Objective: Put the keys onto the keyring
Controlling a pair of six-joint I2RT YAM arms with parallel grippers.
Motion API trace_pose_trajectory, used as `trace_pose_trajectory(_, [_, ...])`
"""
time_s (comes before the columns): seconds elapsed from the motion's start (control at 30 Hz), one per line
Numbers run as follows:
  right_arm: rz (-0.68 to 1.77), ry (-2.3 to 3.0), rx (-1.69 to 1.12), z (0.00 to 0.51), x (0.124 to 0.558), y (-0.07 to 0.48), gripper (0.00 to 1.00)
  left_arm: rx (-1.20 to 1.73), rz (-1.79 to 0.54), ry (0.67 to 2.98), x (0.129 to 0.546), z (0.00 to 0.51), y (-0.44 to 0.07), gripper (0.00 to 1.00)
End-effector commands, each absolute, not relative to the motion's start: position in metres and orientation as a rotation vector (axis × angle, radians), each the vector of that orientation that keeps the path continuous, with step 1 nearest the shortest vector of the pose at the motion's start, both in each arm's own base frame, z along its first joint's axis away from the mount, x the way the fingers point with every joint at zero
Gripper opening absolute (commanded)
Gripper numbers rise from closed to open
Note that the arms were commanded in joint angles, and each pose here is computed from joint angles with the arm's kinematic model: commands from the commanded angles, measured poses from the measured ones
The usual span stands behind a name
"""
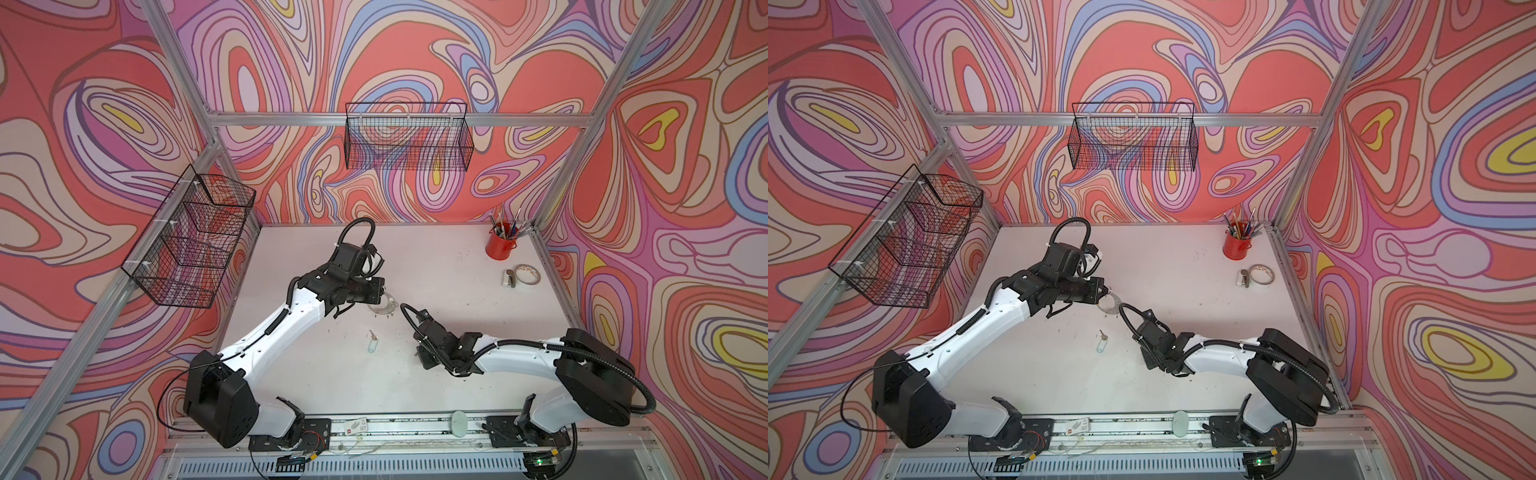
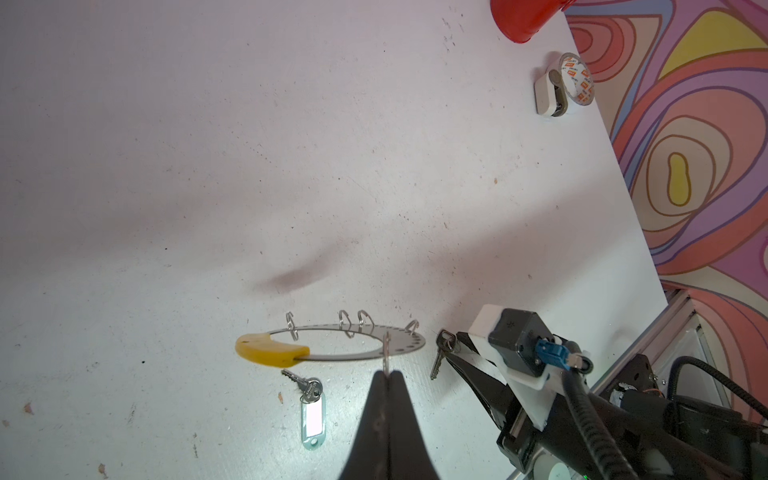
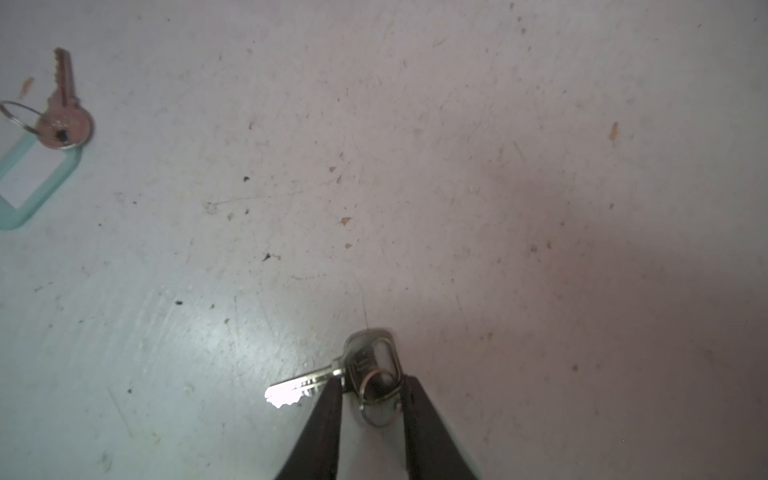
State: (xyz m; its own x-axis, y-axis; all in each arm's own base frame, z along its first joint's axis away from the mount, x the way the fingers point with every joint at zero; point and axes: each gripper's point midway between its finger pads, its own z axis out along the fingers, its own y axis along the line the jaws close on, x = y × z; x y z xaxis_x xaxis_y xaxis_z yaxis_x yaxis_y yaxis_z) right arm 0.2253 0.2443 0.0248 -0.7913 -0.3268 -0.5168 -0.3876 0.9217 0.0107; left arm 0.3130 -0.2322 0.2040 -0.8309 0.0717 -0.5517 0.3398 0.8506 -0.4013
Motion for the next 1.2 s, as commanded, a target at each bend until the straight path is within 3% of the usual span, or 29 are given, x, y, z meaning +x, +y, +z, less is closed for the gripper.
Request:
trace_pose_trajectory(0.0, [0.072, 2.539, -0.514, 0.026, 0.229, 0.241, 0.25, 0.310, -0.683, 2.475, 0.313, 0.204, -0.232, 0.00])
trace_pose_trajectory(0.6, [-0.021, 2.506, -0.490, 0.031, 0.234, 0.236, 0.12, 0.312, -0.709, 2.472, 0.314, 0.204, -0.232, 0.00])
trace_pose_trajectory(0.9, [-0.059, 2.491, -0.470, 0.035, 0.235, 0.228, 0.00, 0.305, -0.710, 2.472, 0.316, 0.204, -0.229, 0.00])
trace_pose_trajectory(1.07, [-0.034, 2.504, -0.458, 0.032, 0.232, 0.228, 0.00, 0.307, -0.717, 2.473, 0.315, 0.203, -0.230, 0.00])
trace_pose_trajectory(1.17, [-0.033, 2.518, -0.455, 0.028, 0.231, 0.228, 0.07, 0.310, -0.721, 2.471, 0.314, 0.204, -0.230, 0.00])
